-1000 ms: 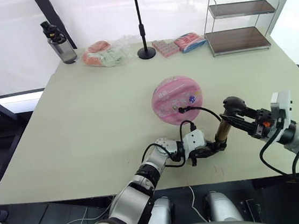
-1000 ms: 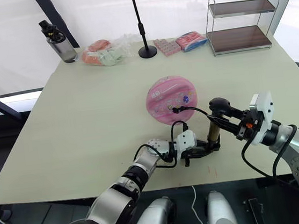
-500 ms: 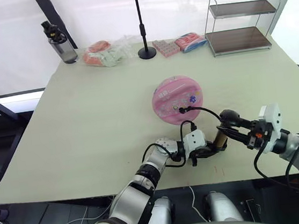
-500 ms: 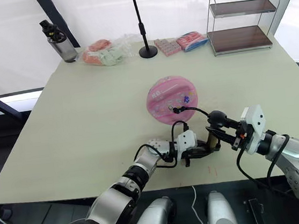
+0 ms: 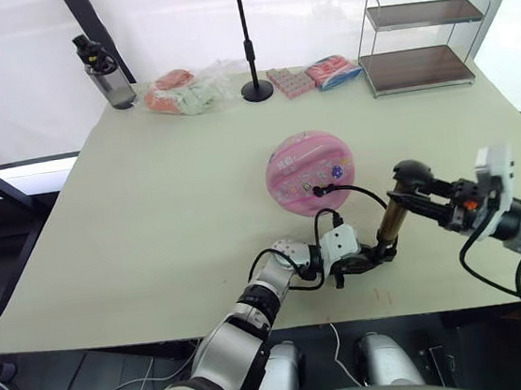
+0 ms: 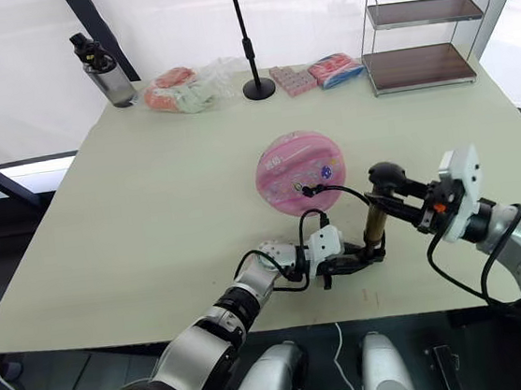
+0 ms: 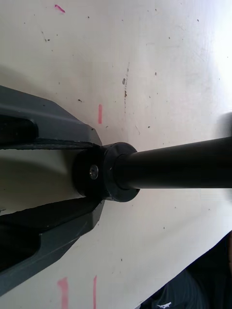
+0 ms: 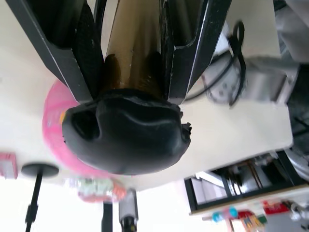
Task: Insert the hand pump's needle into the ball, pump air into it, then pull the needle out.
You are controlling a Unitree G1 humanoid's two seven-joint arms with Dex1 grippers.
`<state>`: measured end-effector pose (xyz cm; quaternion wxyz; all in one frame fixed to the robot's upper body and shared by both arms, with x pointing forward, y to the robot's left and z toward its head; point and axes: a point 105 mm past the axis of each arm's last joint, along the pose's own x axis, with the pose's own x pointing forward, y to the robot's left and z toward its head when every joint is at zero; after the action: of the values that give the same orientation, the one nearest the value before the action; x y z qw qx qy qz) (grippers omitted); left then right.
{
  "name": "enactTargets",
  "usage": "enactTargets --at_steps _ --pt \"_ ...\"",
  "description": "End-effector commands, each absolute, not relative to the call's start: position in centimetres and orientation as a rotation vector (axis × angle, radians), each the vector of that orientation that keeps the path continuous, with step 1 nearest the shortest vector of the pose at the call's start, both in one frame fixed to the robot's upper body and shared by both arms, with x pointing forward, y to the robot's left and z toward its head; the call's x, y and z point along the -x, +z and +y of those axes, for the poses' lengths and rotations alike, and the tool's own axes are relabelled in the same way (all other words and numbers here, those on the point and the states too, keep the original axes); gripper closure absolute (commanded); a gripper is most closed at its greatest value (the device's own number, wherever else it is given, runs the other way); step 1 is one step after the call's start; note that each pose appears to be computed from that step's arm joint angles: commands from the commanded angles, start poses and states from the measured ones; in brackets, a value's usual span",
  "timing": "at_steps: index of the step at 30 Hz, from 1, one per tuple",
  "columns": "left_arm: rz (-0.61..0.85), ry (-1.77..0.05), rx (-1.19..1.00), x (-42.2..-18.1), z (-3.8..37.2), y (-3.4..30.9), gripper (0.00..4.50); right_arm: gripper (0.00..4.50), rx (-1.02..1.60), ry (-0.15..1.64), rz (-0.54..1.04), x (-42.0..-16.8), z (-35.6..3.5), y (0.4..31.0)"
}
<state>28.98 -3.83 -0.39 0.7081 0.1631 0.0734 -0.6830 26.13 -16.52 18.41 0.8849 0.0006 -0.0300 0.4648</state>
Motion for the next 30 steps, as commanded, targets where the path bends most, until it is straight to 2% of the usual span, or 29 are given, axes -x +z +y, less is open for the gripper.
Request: enactTargets --at_steps 1,12,20,26,30 --pt "0.309 -1.540 -0.372 -27.5 -2.5 -3.5 3.41 3.42 0.082 0.915 -0.237 -25.8 -17.7 23.5" --pt "0.309 -1.544 -0.378 -27.5 -2.4 -3.5 3.41 3.42 0.081 0.929 -0.356 -24.9 -18.2 29.2" --pt "0.310 -1.546 -0.377 -27.3 -2.3 -3.6 3.41 3.42 0.086 0.946 -0.363 -24.6 -17.8 30.8" --pt "0.308 -1.544 -0.376 -27.3 -2.4 -3.6 3.41 3.42 0.115 0.943 -0.222 -25.3 -16.9 26.2" --pt "0.307 -1.540 -0.376 -27.4 -2.4 -3.6 3.41 3.42 0.140 0.935 -0.106 -25.4 -16.6 21.7"
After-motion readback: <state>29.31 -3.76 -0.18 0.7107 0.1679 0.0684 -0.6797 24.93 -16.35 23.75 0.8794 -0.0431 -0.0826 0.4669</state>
